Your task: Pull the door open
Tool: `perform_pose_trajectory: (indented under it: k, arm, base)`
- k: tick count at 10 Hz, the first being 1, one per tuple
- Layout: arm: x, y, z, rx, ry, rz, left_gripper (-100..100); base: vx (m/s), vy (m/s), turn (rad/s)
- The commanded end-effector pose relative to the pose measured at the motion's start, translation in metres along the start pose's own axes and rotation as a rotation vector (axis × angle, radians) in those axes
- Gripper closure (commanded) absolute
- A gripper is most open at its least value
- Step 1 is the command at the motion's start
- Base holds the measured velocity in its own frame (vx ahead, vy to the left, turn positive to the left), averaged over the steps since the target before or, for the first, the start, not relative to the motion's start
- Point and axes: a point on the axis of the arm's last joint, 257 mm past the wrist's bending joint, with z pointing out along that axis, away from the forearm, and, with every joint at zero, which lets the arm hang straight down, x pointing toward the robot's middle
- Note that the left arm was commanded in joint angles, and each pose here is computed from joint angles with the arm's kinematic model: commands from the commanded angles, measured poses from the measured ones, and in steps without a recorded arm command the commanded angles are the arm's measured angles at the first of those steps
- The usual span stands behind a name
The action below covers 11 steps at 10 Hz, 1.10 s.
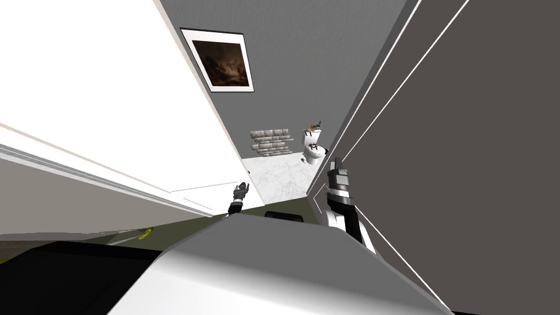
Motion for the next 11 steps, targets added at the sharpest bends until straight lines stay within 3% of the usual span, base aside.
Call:
perform_pose_trajectory:
  k: [1, 2, 7, 11]
  arm:
    - [0.0, 0.0, 0.0, 0.0, 0.0, 0.0, -100]
    - [0.0, 0.0, 0.0, 0.0, 0.0, 0.0, 100]
    - [0.0, 0.0, 0.0, 0.0, 0.0, 0.0, 100]
    - [0.0002, 0.0035, 0.0001, -0.011, -0.001, -0.111, 100]
  base:
    - [0.085, 0.009, -0.013]
    - [-0.011, 0.002, 0.025]
    - [-0.016, 0.0, -0.003]
    - [-0.026, 0.01, -0.047]
